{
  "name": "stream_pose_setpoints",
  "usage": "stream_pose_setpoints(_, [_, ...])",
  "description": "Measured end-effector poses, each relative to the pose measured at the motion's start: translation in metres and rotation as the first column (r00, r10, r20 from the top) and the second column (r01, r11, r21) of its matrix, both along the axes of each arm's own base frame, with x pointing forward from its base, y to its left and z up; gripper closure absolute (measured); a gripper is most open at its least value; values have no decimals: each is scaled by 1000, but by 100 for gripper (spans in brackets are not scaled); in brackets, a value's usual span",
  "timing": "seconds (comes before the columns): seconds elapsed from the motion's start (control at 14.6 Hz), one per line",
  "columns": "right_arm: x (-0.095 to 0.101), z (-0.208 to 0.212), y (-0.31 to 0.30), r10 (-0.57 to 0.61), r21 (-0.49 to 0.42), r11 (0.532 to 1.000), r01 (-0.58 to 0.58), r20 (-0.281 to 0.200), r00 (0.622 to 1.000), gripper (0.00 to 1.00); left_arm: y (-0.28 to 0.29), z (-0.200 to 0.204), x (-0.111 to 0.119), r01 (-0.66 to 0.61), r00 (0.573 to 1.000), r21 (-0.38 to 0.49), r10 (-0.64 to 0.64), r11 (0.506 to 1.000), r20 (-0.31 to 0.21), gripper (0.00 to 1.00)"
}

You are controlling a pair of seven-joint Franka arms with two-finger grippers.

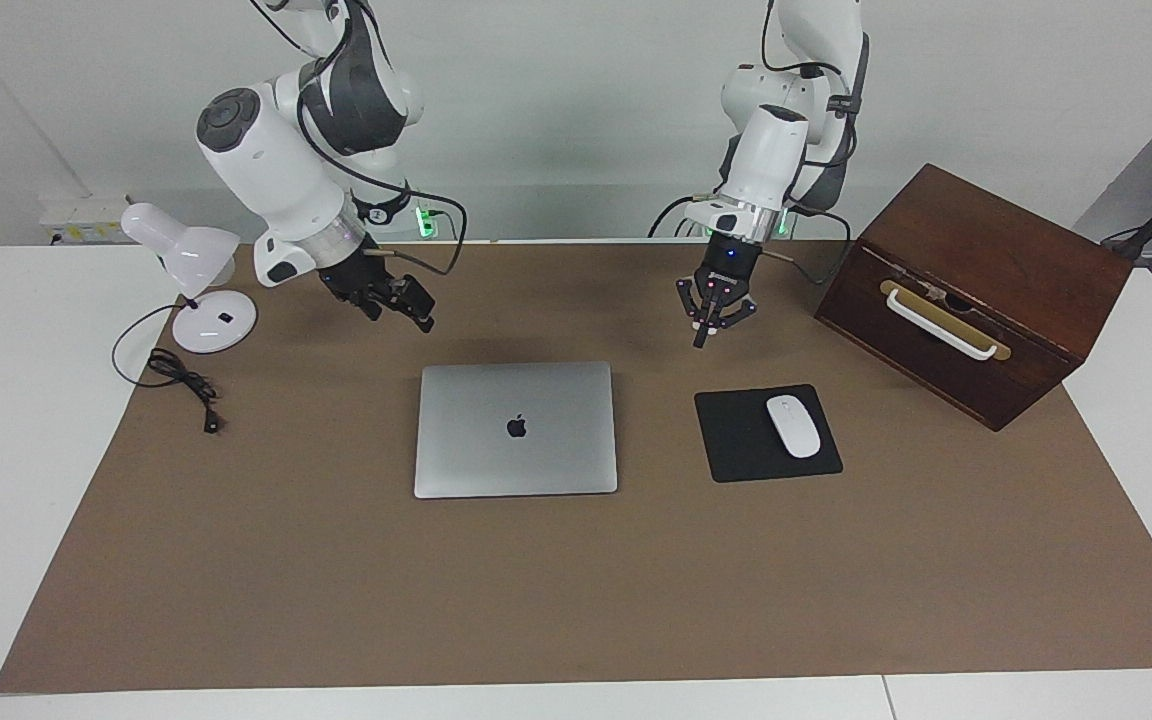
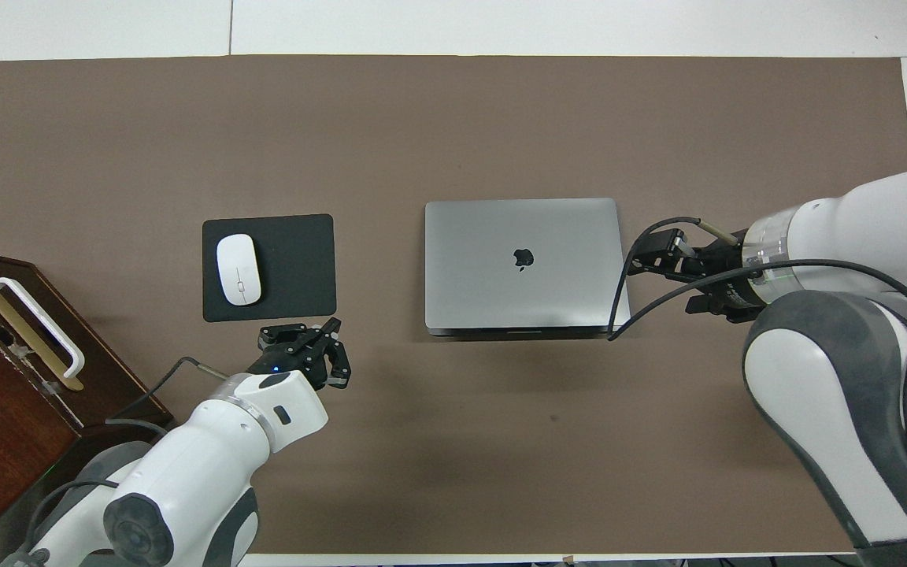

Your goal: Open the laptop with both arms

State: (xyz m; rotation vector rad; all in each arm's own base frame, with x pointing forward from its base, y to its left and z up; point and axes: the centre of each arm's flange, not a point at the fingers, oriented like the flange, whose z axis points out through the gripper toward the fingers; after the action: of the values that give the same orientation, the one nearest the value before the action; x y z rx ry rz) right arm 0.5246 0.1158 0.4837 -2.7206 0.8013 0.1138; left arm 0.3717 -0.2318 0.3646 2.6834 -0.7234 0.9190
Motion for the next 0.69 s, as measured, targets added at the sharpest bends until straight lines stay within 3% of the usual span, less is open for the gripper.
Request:
stream_pose_setpoints(0.48, [-14,-45,28,-217,76,973,219,-39,975,0,-46,-40,-26,28,999,-65,-26,998,27,99])
stream_pose_setpoints(0.69, [-25,-74,35,-309,144,939,314,-51,950,0,-61,-62,-41,22,1000,-76,-22,997,-1,99])
